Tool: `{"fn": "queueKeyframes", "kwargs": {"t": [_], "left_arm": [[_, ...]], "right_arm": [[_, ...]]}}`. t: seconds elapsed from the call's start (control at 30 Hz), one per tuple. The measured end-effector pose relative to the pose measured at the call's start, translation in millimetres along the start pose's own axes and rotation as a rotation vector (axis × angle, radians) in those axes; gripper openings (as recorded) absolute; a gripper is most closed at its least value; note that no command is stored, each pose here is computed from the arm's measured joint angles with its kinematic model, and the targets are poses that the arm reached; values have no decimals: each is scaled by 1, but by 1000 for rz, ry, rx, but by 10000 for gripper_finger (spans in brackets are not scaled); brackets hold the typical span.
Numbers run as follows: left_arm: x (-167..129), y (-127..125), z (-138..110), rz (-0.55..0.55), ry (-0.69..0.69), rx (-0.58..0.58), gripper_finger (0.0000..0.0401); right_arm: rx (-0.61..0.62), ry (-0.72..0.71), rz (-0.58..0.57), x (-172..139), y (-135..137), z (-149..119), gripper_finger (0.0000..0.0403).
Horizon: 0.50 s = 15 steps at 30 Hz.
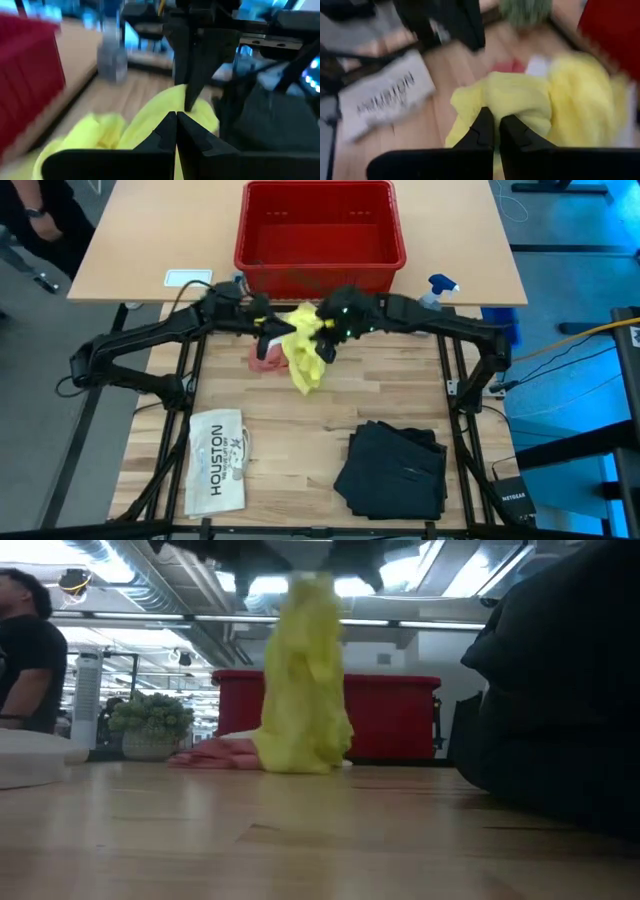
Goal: Fold laundry
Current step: Fold the yellow shirt
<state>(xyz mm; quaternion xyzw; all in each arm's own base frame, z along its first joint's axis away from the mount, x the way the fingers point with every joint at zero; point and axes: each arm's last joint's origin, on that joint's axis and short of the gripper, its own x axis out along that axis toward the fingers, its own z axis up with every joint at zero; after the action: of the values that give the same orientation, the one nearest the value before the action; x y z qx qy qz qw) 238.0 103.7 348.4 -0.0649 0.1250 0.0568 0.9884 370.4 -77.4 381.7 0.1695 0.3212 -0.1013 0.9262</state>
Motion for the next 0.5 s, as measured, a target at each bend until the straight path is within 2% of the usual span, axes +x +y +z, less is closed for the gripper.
{"fn": "queueKeyframes", "kwargs": {"t": [0.13, 0.23, 0.33, 0.5], "left_arm": [[-15, -6, 18, -4, -140, 48, 0], [-22, -8, 22, 1, -174, 74, 0], [-23, -8, 19, 3, -146, 58, 0], [-17, -8, 7, 18, -26, 54, 0]], "right_arm": [[-10, -135, 4, -33, 0, 30, 1], [-10, -206, -1, -51, -4, 44, 1], [-6, -240, 9, -62, -7, 52, 1], [-18, -314, 53, -80, -2, 63, 0]]}}
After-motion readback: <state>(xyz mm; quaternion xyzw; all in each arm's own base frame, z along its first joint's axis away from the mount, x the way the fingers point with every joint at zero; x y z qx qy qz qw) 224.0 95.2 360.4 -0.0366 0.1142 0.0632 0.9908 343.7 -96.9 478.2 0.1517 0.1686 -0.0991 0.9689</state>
